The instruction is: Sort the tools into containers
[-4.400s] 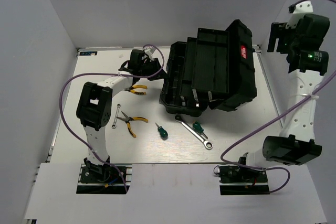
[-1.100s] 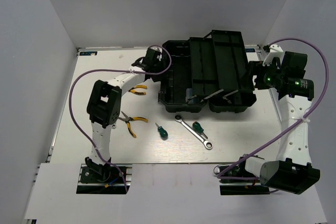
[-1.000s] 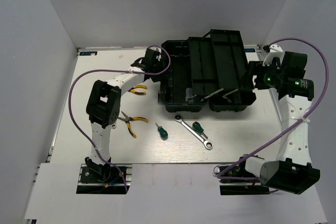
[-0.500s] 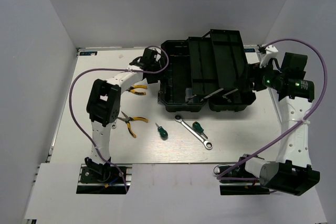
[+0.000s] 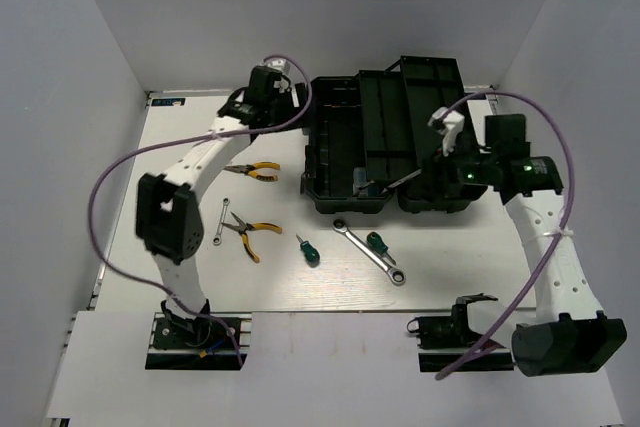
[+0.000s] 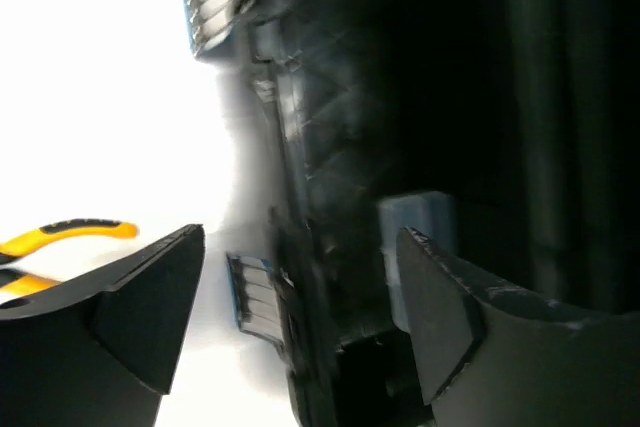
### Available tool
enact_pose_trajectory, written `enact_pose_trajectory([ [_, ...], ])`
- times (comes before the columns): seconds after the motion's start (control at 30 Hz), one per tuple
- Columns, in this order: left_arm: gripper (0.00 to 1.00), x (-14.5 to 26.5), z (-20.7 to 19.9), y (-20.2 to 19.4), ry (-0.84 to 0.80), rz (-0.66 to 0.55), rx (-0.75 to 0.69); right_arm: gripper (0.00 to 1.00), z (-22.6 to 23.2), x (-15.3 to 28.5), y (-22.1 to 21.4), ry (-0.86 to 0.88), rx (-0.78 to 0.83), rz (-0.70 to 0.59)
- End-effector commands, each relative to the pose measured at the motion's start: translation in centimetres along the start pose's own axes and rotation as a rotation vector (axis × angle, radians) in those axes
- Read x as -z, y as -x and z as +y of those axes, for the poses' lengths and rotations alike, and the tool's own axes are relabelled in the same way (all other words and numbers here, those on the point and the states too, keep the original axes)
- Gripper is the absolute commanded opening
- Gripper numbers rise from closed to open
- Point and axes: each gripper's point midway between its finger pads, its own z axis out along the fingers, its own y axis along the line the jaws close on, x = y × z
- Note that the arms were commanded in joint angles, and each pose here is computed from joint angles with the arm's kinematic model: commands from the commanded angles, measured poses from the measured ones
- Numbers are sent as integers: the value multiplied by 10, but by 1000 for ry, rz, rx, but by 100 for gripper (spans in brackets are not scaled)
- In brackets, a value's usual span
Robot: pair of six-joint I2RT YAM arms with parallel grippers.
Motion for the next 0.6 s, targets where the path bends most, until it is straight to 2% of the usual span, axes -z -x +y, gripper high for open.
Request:
enact_pose_trajectory([
  [0.0, 86, 77, -27, 27, -116, -133, -90, 68, 21, -18, -16, 19, 104, 54],
  [0.03, 82, 86, -26, 22, -124, -131, -102, 68, 27, -23, -23, 32, 98, 74],
  [0.07, 68, 114, -29, 28, -137, -186, -117, 66, 49, -35, -39, 94, 122, 116],
  [0.1, 57, 113, -12, 8, -92, -165, -133, 66, 44, -45, -53, 58, 126, 147],
  [0.13, 38, 121, -1, 3, -69, -173, -126, 66, 49, -48, -57, 61, 144, 149],
  [0.17, 30, 136, 14, -9, -34, -187, -129, 66, 50, -61, -86, 50, 163, 209],
  [0.23, 25, 151, 34, -26, 30, -190, -134, 66, 49, -67, -110, 36, 181, 264],
  [0.27, 28, 151, 49, -48, 63, -162, -132, 68, 52, -71, -114, 25, 209, 270],
  [0.3, 35, 170, 50, -48, 61, -209, -131, 70, 53, -77, -133, 30, 202, 305],
  [0.33, 47, 169, 63, -69, 86, -177, -130, 72, 57, -82, -135, 39, 228, 303],
  [0.37, 68, 174, 65, -75, 84, -180, -130, 72, 50, -86, -142, -10, 227, 332],
  [0.4, 74, 184, 66, -78, 77, -197, -130, 79, 45, -92, -154, -27, 228, 373],
  [0.43, 77, 184, 73, -90, 95, -176, -119, 79, 39, -97, -152, -68, 247, 368],
  [0.57, 81, 188, 78, -103, 94, -155, -120, 83, 26, -110, -154, -149, 274, 381],
])
